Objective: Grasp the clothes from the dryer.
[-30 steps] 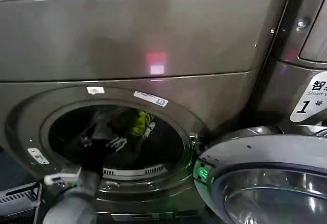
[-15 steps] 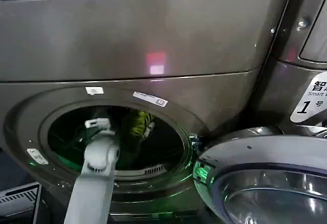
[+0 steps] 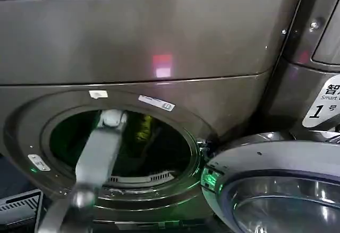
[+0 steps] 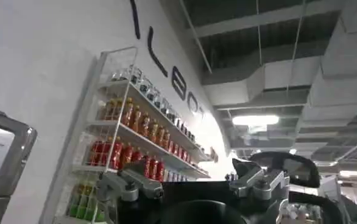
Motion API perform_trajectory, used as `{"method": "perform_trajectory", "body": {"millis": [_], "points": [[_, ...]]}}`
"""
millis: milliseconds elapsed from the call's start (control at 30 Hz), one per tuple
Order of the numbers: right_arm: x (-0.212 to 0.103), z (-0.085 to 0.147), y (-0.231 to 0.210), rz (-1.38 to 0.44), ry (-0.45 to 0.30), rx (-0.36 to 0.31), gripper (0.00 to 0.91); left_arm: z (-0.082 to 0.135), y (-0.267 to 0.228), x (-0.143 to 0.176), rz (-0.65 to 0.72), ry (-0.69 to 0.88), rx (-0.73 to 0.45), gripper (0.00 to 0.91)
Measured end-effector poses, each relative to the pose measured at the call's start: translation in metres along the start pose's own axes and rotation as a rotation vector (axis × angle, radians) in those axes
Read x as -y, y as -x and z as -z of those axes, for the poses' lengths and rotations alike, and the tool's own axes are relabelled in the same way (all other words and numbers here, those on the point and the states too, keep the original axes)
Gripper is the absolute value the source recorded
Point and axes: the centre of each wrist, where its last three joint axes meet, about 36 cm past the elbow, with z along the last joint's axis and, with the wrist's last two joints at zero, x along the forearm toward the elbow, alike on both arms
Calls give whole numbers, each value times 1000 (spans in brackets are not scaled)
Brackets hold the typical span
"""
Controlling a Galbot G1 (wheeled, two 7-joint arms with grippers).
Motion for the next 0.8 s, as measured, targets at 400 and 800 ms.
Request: {"method": "perform_trajectory", "body": {"millis": [400, 800], "points": [[-2, -7, 2, 5, 8, -10, 907, 27, 2, -33, -251, 451, -373, 907], [-4, -14, 1, 4, 5, -16, 907, 21, 17, -22, -314, 604, -629, 907]]}}
